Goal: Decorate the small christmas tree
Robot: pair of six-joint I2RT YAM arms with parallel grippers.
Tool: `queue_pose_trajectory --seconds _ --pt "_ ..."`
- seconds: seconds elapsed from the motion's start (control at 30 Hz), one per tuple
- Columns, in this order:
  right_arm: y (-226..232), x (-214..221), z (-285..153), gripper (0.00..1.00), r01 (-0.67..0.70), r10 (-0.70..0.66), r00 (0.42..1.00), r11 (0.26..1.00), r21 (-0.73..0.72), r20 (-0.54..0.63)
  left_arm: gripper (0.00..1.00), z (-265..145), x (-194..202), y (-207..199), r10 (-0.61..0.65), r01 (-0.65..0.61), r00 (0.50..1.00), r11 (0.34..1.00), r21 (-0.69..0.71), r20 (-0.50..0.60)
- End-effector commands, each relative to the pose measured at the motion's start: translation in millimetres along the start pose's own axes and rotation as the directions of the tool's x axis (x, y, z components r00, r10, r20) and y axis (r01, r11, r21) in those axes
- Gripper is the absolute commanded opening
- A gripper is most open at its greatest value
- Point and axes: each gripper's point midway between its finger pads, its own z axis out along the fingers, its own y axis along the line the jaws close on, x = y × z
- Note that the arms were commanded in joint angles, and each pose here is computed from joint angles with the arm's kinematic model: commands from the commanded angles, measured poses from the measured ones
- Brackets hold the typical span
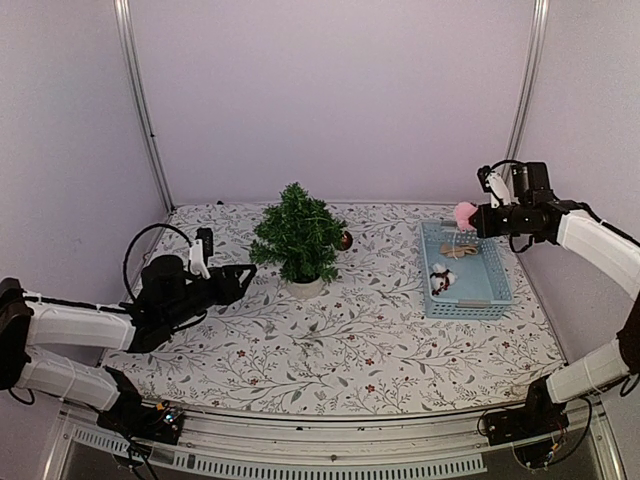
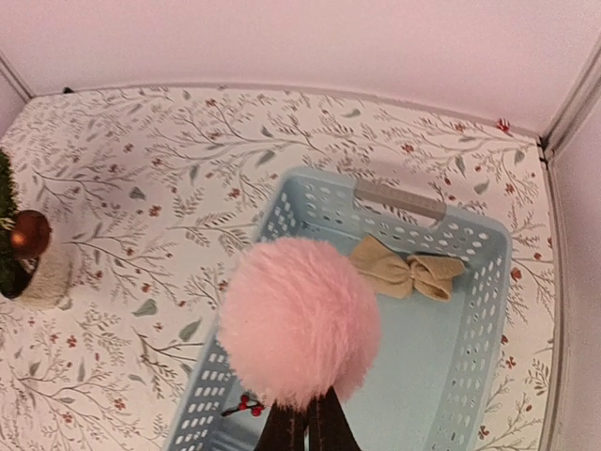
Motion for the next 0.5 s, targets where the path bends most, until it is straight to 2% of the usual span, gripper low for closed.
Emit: queue_pose_trajectory --seconds 0.0,0.2,0.47 --pt "46 -28 -32 0.00 0.003 0.031 0.991 0.969 -0.245 0.133 0.51 -13 -15 -19 0.055 -0.061 0.996 0.993 0.101 0.064" --pt "110 -42 -78 0.00 0.078 0.043 0.969 0.879 -0.470 0.242 0.48 -30 -25 -41 0.170 -0.192 0.976 0.967 0.168 0.139" --pt "201 -43 -116 0.00 0.209 0.013 0.946 0.739 -0.641 0.323 0.46 -41 -6 -78 0.348 -0.377 0.925 0.892 0.249 0.153"
